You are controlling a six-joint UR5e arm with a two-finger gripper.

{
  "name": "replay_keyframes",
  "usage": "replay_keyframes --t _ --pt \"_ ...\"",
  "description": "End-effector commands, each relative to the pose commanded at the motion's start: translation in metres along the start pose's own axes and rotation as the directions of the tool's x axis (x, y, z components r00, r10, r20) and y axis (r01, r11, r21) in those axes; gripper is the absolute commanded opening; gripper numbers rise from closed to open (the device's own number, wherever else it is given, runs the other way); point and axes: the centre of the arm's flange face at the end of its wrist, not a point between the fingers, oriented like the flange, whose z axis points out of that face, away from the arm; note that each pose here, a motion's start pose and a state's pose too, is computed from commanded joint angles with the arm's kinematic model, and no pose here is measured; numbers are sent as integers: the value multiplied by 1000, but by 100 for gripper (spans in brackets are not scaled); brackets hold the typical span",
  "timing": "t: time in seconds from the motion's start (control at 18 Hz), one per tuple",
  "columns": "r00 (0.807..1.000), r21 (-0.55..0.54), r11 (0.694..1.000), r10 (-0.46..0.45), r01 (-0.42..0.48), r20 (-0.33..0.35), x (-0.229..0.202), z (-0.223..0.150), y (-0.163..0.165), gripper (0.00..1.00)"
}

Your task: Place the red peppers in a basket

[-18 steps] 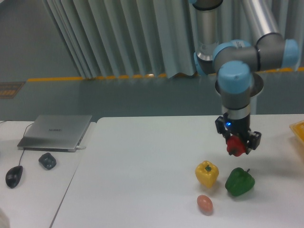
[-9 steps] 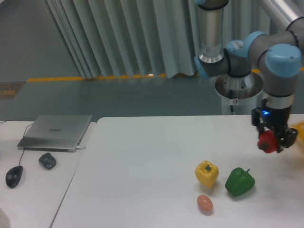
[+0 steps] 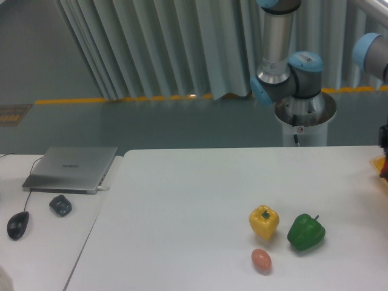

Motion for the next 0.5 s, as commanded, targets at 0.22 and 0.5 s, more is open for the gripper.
replay_keyframes --t 0.22,0.5 --pt "994 -52 993 103 -104 -25 6 4 26 51" --pt "992 -62 990 129 -129 -9 2 21 44 100"
